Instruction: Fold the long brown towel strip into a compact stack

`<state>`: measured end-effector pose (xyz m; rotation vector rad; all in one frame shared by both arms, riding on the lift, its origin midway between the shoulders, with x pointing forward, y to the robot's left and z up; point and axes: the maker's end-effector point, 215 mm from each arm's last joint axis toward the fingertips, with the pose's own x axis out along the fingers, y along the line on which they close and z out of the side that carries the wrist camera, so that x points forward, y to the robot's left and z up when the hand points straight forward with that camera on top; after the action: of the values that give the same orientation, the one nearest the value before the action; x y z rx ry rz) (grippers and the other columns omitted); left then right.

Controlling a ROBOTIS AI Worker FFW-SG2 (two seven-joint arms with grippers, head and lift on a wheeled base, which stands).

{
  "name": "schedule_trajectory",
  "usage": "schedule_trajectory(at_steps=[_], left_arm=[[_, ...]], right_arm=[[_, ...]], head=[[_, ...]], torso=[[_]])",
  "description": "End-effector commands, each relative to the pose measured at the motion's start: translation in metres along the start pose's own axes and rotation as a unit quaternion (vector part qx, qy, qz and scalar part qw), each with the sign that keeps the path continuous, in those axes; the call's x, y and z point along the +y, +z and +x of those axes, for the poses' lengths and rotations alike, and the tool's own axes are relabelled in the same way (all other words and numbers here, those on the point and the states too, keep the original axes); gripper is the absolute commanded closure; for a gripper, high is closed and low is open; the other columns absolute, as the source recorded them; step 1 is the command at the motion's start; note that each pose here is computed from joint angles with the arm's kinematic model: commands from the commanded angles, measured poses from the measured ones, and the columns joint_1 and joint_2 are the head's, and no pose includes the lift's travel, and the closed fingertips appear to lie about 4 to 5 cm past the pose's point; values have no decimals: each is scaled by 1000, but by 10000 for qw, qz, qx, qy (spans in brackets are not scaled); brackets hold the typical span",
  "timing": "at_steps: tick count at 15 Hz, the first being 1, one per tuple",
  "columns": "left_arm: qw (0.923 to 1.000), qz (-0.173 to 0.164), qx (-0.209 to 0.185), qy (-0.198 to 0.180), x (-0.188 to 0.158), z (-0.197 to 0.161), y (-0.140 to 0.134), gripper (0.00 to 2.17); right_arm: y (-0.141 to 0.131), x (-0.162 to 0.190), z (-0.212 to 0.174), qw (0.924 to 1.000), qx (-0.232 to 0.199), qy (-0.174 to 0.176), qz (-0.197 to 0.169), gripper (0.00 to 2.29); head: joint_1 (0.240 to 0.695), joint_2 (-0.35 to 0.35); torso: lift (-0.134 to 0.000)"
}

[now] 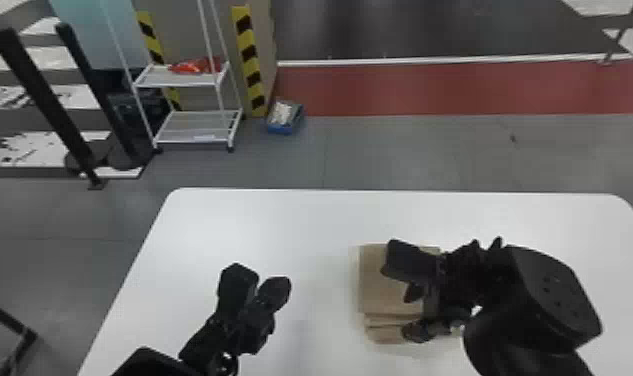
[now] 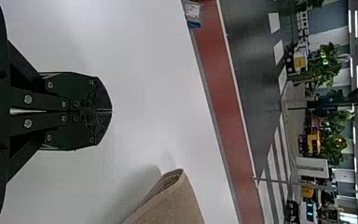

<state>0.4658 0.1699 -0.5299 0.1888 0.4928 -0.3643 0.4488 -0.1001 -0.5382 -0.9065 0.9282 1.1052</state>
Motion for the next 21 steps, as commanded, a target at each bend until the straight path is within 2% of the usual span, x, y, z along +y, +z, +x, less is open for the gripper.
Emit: schedule_trajectory(at_steps=[1, 6, 9, 10, 11, 15, 18, 21], left_arm=[[10000, 5, -22, -4, 0, 0, 1, 1322], [10000, 8, -29, -12, -1, 0, 1, 1322], [10000, 41, -41, -76, -8, 0, 3, 1322], [9999, 43, -33, -91, -10, 1, 3, 1322], [9999, 50, -31, -101, -11, 0, 2, 1322], [9998, -9, 19, -216, -22, -11, -1, 1322], [9980, -246, 264, -516, -37, -16, -11, 1322], [9953, -499, 276, -781, -49, -19, -9, 1325]], right_arm=[[0, -1, 2, 10000, 6, -12, 38, 566], [4, -5, 1, 10000, -32, -32, 85, 569], [-2, -2, 2, 9998, 38, -7, 210, 741], [-5, 0, 3, 9997, 93, 11, 240, 1089], [-8, 1, 4, 9995, 126, 10, 277, 1295], [-11, 5, 6, 9995, 122, 22, 302, 1298], [-16, -4, -3, 9990, 50, -95, 432, 1298], [-24, -22, -19, 9973, -73, -296, 667, 1295]], head=[[695, 88], [695, 87], [695, 84], [695, 81], [695, 78], [695, 62], [695, 55], [695, 26]], torso=[[0], [0], [0], [0], [0], [0], [0], [0]])
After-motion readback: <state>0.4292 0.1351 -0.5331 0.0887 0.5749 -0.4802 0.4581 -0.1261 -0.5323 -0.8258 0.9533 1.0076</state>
